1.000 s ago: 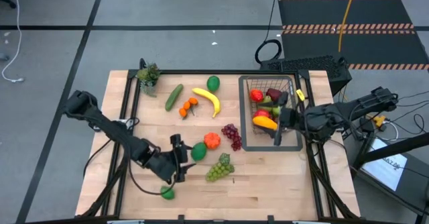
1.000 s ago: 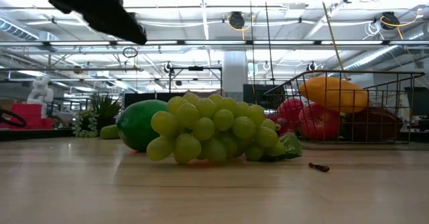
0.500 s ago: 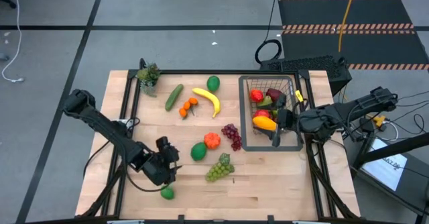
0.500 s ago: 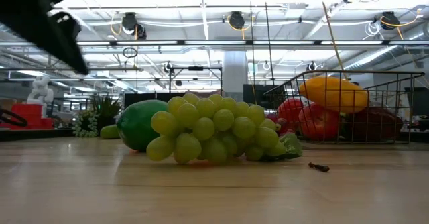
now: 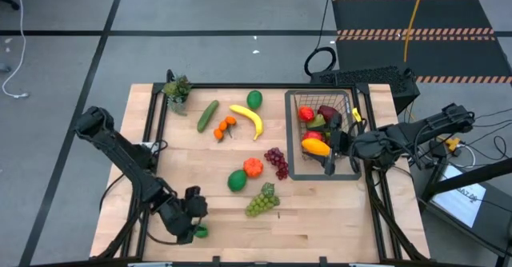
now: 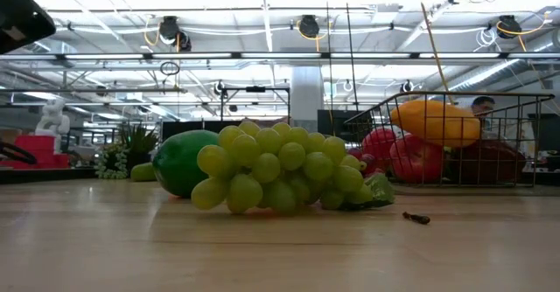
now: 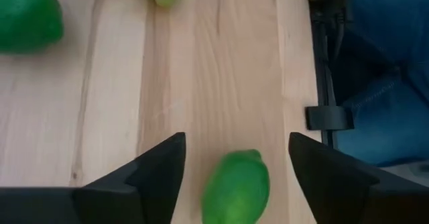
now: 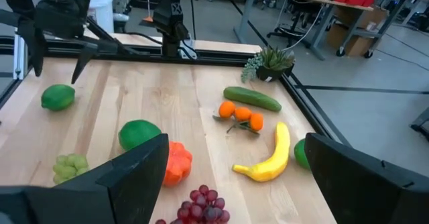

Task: Build produce basket
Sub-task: Put the bottom left lime into the gold wire basket

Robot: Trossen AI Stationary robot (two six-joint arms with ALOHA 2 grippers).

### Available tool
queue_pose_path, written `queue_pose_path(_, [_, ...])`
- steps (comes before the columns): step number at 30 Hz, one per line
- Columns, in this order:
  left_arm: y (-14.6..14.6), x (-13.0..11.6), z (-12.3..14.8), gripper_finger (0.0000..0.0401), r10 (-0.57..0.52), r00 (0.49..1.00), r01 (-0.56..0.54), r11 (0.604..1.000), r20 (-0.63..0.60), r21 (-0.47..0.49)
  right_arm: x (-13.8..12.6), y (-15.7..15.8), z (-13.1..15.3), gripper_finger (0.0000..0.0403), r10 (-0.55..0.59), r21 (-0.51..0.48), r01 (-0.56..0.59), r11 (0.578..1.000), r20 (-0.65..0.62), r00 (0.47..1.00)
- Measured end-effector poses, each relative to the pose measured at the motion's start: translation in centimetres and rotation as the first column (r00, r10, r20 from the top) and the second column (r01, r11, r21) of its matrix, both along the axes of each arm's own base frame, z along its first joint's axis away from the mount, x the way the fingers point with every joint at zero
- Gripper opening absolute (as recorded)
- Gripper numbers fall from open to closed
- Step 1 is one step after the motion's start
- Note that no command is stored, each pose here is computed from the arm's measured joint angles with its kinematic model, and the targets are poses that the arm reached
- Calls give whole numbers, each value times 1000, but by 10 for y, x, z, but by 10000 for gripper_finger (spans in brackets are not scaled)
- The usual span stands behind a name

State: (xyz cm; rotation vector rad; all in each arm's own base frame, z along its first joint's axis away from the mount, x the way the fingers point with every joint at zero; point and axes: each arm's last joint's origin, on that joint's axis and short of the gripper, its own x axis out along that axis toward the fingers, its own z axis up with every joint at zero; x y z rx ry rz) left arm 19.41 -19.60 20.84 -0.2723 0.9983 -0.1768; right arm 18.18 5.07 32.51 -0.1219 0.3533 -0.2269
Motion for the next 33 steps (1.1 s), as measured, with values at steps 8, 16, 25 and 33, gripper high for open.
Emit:
queue_pose_path(8, [-15,-8,-13,335,-65,997,66,997,-33,42,0,0,0,341,0,1,0,1000,3,1000])
queue_pose_path(16, [-33,-15,-36,325,-201,979,204,966,-35,159,1,0,2,341,0,6,0,1000,18,1000])
queue_pose_path(25, [-40,-16,-58,315,-254,962,271,937,-103,219,2,1,2,341,-9,32,8,999,27,1000])
queue_pose_path(33, [-42,-13,-69,293,-263,958,283,926,-111,251,6,2,-2,341,-10,29,9,1000,11,1000])
